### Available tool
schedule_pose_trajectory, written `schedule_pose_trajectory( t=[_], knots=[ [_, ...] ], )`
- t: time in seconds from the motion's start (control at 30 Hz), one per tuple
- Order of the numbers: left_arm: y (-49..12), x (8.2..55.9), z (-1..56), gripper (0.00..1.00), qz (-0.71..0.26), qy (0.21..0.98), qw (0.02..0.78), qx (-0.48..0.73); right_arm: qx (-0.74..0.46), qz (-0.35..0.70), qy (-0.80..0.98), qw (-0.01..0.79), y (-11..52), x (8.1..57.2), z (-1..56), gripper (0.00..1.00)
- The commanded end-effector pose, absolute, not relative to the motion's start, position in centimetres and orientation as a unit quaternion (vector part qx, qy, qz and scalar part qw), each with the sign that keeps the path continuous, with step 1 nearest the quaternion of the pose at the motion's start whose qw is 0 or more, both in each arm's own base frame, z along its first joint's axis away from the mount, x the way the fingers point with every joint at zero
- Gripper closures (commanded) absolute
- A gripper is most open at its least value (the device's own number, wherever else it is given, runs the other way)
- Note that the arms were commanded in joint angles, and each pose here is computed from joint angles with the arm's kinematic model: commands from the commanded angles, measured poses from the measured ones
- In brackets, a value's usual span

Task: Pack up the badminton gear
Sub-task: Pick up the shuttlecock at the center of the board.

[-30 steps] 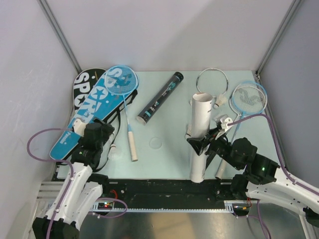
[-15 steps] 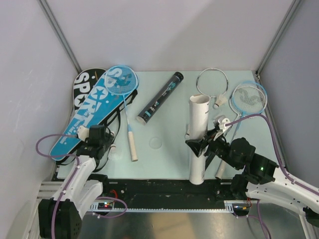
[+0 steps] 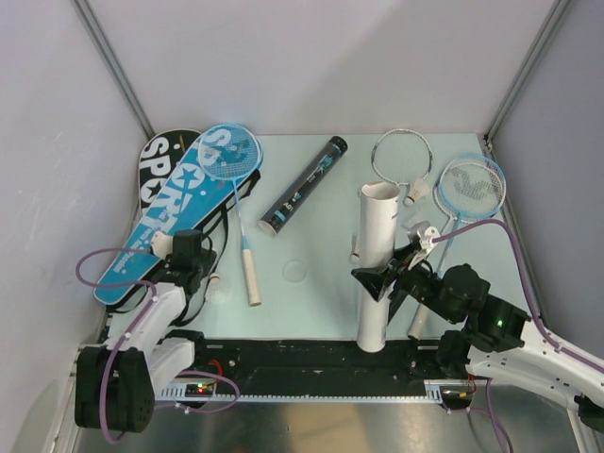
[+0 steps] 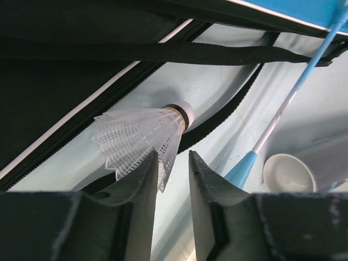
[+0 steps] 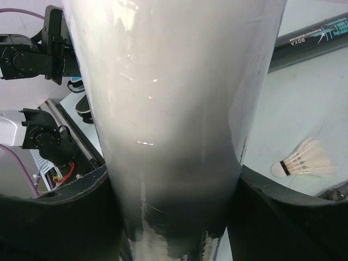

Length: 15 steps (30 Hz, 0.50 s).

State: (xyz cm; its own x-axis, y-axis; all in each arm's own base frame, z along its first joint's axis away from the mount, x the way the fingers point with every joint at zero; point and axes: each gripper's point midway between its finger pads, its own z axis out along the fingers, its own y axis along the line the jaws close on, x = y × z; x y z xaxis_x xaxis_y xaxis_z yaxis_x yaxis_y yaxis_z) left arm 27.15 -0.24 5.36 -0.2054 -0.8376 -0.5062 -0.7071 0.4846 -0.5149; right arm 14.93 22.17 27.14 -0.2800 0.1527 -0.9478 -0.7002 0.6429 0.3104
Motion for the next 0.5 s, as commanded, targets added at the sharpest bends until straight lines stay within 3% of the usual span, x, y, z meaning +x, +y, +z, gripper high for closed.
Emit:
schedule_pose_trajectory(
  t=[0.0,0.07,0.13,0.47],
  knots=[
    [0.3,28.3,7.6,0.72,-0.103,0.749,0.428,-0.495,-0.187,0.397,0.684,0.582,22.4,14.7,29.0,0.58],
    [0.3,28.1,8.1,0.9,-0.108,0.745,0.439,-0.49,-0.185,0.395,0.688,0.579,22.4,14.8,28.6,0.58],
    [0.1,28.0,8.9,0.98,-0.119,0.744,0.45,-0.48,-0.183,0.397,0.687,0.58,22.4,14.8,28.4,0.58],
    [-1.4,28.0,18.6,1.0,-0.123,0.799,0.489,-0.327,-0.194,0.391,0.686,0.582,23.2,15.2,28.1,0.59]
  ],
)
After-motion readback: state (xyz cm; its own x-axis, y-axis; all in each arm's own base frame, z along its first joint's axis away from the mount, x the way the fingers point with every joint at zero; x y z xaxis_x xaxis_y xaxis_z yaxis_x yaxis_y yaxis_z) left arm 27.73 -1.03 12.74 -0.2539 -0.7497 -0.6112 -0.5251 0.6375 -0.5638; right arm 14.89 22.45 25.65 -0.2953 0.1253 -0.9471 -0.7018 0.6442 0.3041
